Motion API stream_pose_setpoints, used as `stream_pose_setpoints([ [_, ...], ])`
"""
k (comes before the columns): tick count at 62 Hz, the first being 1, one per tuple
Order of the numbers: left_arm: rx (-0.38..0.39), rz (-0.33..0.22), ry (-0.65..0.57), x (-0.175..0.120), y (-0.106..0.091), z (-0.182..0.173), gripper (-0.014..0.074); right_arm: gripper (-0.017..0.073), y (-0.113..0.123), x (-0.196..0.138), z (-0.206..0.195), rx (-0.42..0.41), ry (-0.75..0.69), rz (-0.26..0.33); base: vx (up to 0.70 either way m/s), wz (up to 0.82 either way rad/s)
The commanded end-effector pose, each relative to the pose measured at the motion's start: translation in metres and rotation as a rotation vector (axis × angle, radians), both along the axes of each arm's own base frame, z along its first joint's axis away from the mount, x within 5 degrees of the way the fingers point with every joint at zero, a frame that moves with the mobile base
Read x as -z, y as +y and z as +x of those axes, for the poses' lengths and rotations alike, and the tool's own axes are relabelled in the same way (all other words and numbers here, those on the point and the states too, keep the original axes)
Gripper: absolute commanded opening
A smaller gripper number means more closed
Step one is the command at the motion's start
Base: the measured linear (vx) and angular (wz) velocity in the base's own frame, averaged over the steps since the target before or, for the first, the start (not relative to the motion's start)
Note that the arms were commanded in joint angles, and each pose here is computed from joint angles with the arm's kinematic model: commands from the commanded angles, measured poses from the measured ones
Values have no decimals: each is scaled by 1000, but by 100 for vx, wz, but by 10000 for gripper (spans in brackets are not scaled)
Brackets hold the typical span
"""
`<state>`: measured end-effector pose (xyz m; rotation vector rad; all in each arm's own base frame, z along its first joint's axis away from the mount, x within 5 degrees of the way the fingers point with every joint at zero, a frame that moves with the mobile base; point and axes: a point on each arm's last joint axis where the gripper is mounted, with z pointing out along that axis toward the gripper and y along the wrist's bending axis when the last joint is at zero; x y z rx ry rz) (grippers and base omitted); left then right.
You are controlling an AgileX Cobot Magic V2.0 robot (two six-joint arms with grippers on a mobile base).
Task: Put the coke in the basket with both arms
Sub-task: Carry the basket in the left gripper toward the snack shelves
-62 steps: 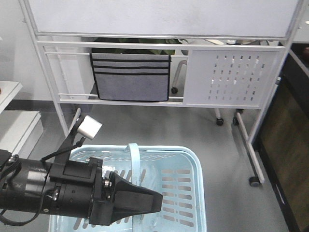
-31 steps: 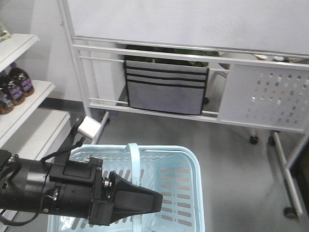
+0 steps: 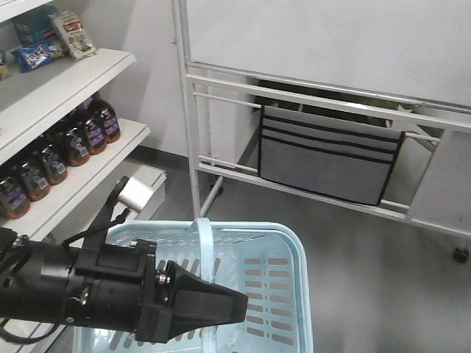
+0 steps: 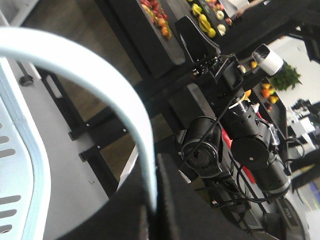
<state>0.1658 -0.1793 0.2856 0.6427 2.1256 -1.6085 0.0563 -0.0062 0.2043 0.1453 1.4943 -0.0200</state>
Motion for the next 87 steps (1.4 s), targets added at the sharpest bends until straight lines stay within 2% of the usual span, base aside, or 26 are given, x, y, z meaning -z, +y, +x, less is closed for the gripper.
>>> stream_pose_setpoints([
  [1, 9, -101, -21, -21, -1, -4, -6, -8, 1, -5, -1, -4, -75, -18, 14, 40],
  [87, 9, -101, -21, -21, -1, -4, -6, -8, 1, -5, -1, -4, -75, -18, 12, 47],
])
